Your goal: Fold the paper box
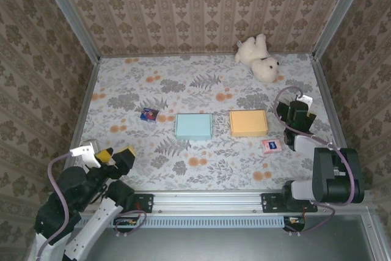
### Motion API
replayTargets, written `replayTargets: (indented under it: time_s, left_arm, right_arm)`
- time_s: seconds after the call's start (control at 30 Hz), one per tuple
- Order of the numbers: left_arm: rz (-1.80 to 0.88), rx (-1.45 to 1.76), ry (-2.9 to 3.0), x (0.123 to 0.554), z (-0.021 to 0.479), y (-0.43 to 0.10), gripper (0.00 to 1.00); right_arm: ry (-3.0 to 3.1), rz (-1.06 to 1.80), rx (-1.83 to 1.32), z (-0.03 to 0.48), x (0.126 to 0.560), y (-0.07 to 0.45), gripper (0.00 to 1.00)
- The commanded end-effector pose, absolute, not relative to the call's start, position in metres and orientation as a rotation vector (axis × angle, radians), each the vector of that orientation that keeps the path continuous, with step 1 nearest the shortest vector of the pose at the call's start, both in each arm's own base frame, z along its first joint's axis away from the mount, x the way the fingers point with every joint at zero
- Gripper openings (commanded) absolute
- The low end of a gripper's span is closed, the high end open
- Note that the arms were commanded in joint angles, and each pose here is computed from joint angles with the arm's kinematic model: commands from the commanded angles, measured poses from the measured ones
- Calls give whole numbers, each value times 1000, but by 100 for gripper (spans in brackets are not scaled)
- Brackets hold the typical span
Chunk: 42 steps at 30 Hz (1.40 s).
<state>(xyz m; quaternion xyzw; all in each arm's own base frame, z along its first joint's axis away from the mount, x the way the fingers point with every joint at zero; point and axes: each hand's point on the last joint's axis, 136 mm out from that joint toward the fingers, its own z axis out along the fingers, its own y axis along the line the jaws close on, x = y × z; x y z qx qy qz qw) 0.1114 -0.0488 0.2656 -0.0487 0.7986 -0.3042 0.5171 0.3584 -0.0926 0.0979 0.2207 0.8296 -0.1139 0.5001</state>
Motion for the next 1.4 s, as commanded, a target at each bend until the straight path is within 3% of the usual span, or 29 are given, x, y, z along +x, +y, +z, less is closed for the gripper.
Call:
replayTargets:
  time_s: [0.0, 0.47, 0.67, 0.93, 1.23, 1.37]
  left_arm:
    - [-721, -102, 1914, 111, 263, -48, 100]
    - [-678, -156, 1920, 113, 259, -39, 100]
    - [-670, -169, 1921, 114, 258, -37, 100]
    - [-632, -221, 1909, 120, 256, -31, 100]
    - [-593, -353, 1826, 187, 222, -56, 100]
    - [-368, -382, 1785, 217, 211, -44, 100]
  right_arm:
    - [1964, -191, 463, 116, 377, -82, 100]
    - [1847, -11, 252, 125, 384, -40, 100]
    - [1866, 82, 4, 101, 393, 3, 100]
    - [1922, -9, 72, 98, 399, -7, 100]
    - [1923, -12, 71, 98, 400, -7, 100]
    - [1921, -13, 69, 98, 400, -6, 100]
